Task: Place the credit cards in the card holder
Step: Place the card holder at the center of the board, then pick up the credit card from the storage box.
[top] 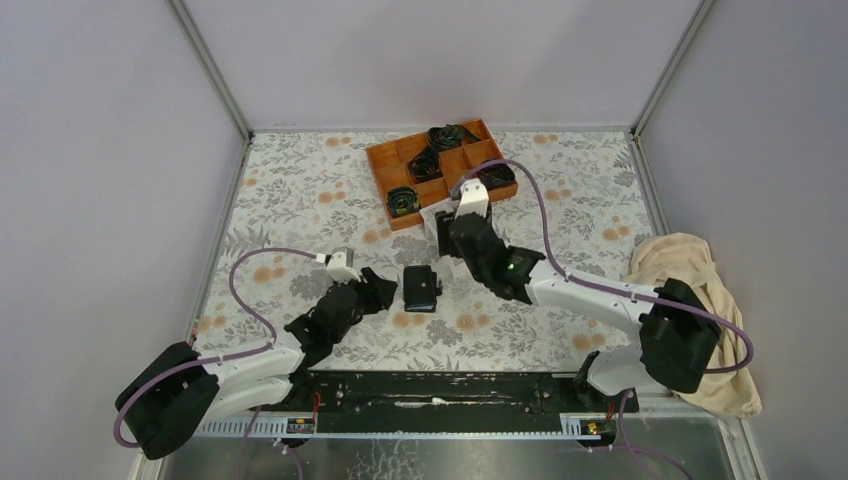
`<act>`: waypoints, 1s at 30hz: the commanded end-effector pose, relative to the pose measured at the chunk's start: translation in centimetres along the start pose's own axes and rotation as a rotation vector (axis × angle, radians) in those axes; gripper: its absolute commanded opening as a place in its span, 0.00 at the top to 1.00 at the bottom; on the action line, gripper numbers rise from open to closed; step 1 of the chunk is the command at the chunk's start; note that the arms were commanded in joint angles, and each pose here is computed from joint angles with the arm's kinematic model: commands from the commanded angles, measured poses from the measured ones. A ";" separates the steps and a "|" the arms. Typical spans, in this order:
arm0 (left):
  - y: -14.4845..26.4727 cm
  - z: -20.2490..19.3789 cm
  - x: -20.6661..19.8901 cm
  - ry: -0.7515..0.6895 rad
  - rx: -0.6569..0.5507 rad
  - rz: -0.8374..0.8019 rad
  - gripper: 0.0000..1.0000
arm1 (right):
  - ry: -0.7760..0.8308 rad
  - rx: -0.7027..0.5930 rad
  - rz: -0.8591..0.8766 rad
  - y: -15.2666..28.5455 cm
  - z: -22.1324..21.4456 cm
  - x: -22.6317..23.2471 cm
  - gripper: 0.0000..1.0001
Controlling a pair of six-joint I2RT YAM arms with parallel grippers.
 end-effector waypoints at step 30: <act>-9.6 5.2 -7.3 0.063 0.020 -0.138 0.44 | -0.136 0.203 0.273 -13.6 1.0 -5.0 0.34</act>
Point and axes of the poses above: each gripper's point midway between its finger pads, its own y axis back along the fingers, its own x axis along the line the jaws close on, z = x × y, the point moved 7 cm from there along y, back along the fingers, and after that the axes turned 6 degrees about y, right-handed, at the moved point
